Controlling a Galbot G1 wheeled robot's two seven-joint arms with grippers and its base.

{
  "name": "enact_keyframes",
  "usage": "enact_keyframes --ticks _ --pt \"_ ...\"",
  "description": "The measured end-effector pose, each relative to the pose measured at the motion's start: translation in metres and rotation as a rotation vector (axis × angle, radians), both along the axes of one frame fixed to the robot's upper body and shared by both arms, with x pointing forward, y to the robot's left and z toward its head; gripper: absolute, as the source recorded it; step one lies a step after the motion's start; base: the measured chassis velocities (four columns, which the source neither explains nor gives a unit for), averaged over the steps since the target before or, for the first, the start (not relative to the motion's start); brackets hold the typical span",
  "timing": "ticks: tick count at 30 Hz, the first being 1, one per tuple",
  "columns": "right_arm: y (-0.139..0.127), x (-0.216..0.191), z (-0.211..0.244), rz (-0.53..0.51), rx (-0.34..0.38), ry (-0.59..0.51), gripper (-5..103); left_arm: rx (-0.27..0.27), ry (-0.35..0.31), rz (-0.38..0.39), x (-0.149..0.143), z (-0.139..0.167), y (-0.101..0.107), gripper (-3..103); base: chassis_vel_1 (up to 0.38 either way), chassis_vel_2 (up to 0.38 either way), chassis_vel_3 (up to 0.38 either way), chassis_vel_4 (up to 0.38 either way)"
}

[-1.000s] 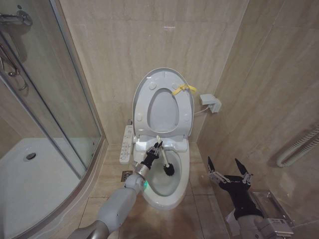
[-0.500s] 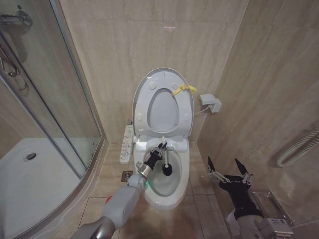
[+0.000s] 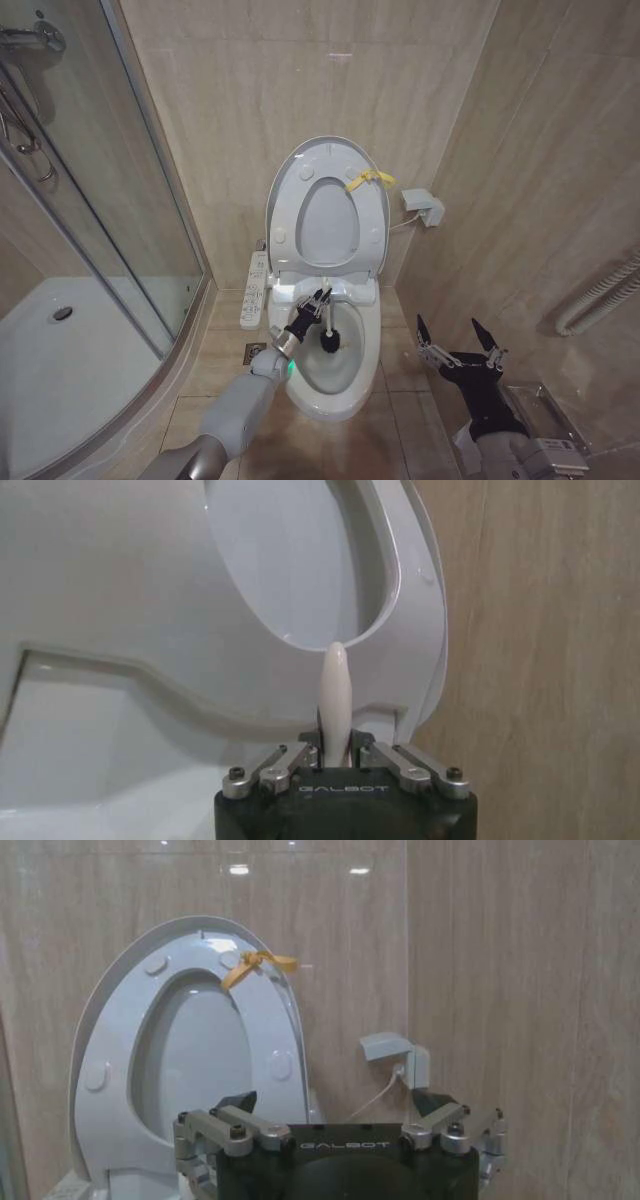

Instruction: Open the toilet lid, clean the toilet bowl with a toilet brush, close the toilet lid, and flush.

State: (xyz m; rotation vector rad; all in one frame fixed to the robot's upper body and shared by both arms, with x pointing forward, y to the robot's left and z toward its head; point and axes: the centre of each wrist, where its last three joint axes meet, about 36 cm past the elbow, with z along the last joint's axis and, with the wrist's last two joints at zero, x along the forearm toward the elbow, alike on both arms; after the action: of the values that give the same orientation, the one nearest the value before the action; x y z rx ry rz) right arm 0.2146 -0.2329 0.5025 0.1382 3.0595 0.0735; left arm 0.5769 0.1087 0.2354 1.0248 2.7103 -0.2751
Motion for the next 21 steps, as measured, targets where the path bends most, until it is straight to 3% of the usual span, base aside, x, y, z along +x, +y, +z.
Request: enact_keyframes --ticks 7,10,12,15,18,21 --pt "0.000 0.000 0.000 0.000 0.000 0.000 100 -0.076 0.013 0.010 0.001 0.009 -0.017 19 0.000 0.000 0.000 0.000" --pt "0.000 0.000 0.000 0.000 0.000 0.000 100 -0.066 0.013 0.010 0.001 0.007 -0.016 19 0.000 0.000 0.000 0.000" --pt "0.000 0.000 0.000 0.000 0.000 0.000 100 -0.024 0.004 0.004 -0.001 0.001 -0.006 19 0.000 0.000 0.000 0.000" --pt "0.000 0.000 0.000 0.000 0.000 0.000 100 -0.007 0.005 0.004 -0.003 -0.003 -0.001 19 0.000 0.000 0.000 0.000" --pt "0.000 0.000 0.000 0.000 0.000 0.000 100 -0.015 0.006 0.005 -0.004 -0.003 -0.002 19 0.000 0.000 0.000 0.000" --pt "0.000 0.000 0.000 0.000 0.000 0.000 100 -0.056 0.016 0.009 -0.004 0.002 -0.010 19 0.000 0.000 0.000 0.000"
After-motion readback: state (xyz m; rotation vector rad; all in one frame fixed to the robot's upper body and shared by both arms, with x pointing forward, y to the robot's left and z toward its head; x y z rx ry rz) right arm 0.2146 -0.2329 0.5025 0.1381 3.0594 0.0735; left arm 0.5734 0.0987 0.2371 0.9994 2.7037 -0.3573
